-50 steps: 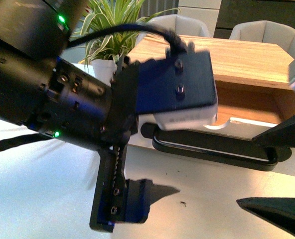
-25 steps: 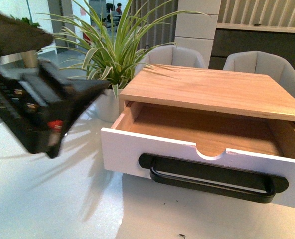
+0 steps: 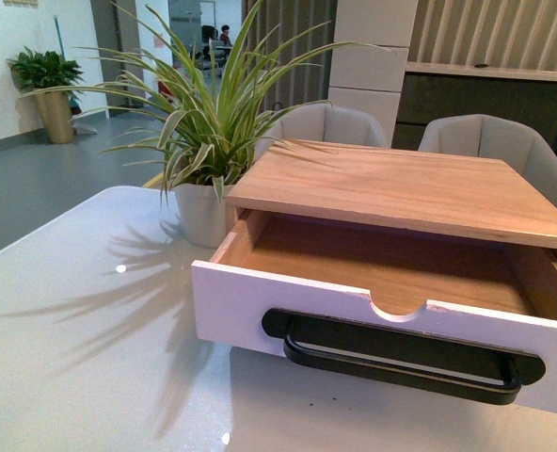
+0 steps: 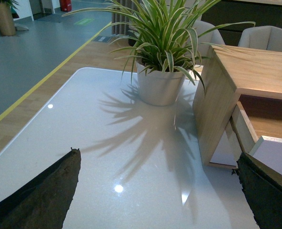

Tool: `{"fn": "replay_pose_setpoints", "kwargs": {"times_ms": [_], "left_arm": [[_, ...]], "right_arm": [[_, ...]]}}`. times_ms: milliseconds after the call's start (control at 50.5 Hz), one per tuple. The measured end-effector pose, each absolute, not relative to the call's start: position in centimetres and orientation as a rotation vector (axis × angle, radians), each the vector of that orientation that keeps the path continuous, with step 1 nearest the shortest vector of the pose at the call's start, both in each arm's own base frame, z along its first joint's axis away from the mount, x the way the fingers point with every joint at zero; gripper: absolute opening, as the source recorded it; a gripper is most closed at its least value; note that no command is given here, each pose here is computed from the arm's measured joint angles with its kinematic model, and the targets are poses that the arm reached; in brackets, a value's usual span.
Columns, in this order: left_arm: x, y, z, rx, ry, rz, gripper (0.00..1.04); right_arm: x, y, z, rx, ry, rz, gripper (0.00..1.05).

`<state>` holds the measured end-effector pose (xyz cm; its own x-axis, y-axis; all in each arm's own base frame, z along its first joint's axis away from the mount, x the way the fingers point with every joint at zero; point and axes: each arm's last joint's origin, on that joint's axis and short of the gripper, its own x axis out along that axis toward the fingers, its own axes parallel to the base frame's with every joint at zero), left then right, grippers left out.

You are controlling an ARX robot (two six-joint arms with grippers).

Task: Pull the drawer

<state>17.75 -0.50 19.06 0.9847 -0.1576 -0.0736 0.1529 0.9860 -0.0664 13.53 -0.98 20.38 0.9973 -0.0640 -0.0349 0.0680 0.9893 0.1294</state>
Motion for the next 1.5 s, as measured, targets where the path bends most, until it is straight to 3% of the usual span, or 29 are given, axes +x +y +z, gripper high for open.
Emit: {"fn": "replay_pose_setpoints", "kwargs": {"times_ms": [198,317,535,673,1505], "left_arm": [[17.7,-0.4,19.1,-0.066,0.064,-0.126,0.95],[17.0,0.0,18.8,-0.028,0.008,-0.001,0.76],[15.4,0.0,18.0,-0.014,0.007,0.000,0.37],[14.2,0.0,17.6,-0.012,0.008,0.000,0.03],[11.2,0.0,17.1,-0.008,-0.015,0.000,0.03]], "right_arm": [[13.4,-0.9,20.4,0.140,0.014,-0.061,0.92],[13.1,-0.1,19.9,0.057,0.004,0.000,0.73],[12.3,0.0,18.7,0.013,0.007,-0.003,0.35],[11.8,0.0,18.1,0.004,0.002,-0.003,0.01],[9.7,0.0,17.1,0.003,-0.019,-0.002,0.02]]}}
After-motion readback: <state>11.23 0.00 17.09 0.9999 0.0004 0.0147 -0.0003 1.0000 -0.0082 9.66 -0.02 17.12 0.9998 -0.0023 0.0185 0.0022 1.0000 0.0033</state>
